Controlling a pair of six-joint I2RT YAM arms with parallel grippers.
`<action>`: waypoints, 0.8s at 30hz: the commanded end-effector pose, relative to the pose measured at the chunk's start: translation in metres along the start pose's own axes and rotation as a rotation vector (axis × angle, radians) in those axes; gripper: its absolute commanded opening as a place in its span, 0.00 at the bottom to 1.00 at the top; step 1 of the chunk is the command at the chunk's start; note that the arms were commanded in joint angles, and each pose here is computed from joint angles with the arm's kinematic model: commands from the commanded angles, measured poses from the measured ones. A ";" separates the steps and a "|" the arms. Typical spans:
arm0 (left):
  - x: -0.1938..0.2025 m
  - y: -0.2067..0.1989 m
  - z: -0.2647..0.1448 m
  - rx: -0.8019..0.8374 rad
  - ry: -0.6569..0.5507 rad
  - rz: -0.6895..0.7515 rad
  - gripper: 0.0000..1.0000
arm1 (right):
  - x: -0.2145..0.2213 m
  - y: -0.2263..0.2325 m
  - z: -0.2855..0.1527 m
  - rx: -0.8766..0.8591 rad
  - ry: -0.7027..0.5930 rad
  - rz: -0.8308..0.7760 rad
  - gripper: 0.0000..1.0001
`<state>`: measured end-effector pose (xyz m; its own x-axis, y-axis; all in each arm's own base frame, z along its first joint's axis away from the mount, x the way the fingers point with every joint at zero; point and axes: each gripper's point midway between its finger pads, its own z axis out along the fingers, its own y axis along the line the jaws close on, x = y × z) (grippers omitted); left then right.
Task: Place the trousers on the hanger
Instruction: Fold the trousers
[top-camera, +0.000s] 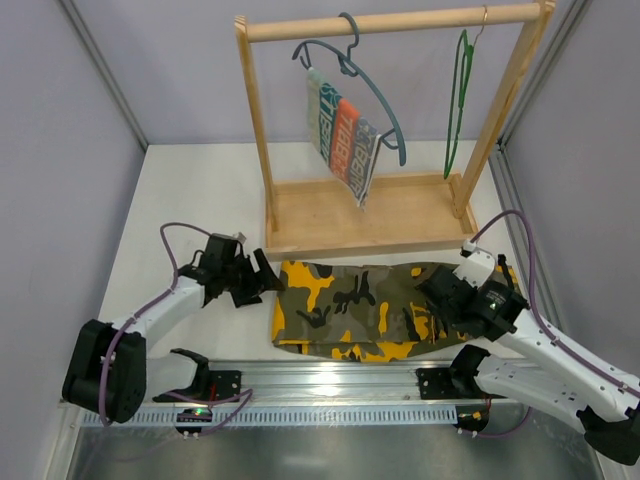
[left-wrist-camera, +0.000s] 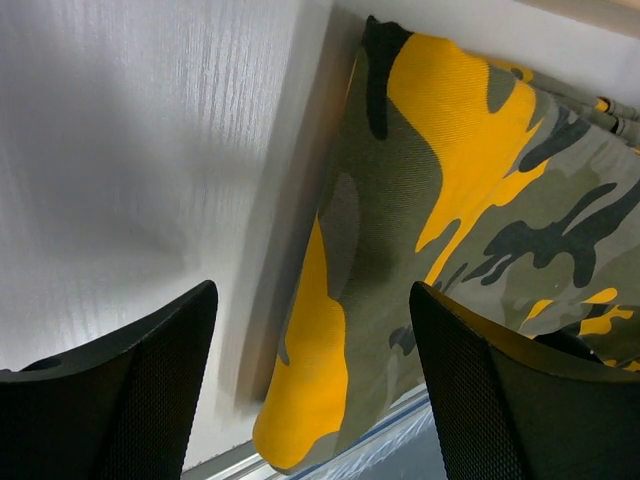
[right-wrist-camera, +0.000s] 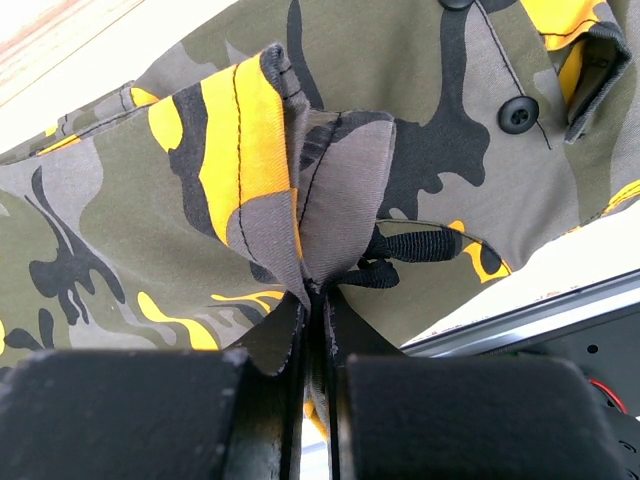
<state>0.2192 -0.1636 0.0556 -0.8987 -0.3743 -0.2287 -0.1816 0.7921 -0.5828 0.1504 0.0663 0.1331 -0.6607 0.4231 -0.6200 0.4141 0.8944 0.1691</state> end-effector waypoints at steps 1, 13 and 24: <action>0.001 -0.014 0.011 0.083 -0.005 -0.019 0.78 | -0.012 -0.003 0.001 0.021 -0.058 0.012 0.04; -0.005 0.006 0.024 -0.129 0.075 -0.057 0.00 | 0.007 0.067 0.001 -0.324 0.018 -0.140 0.04; -0.057 0.096 -0.050 -0.609 -0.114 -0.226 0.00 | 0.044 0.127 0.029 -0.402 0.137 -0.121 0.04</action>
<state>0.2430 -0.0925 0.0396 -0.8145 -0.5558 -0.1662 -0.5066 0.8211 -0.2631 0.1809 0.1613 0.0972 -0.7893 0.2646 -0.5541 0.1100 0.9487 0.2964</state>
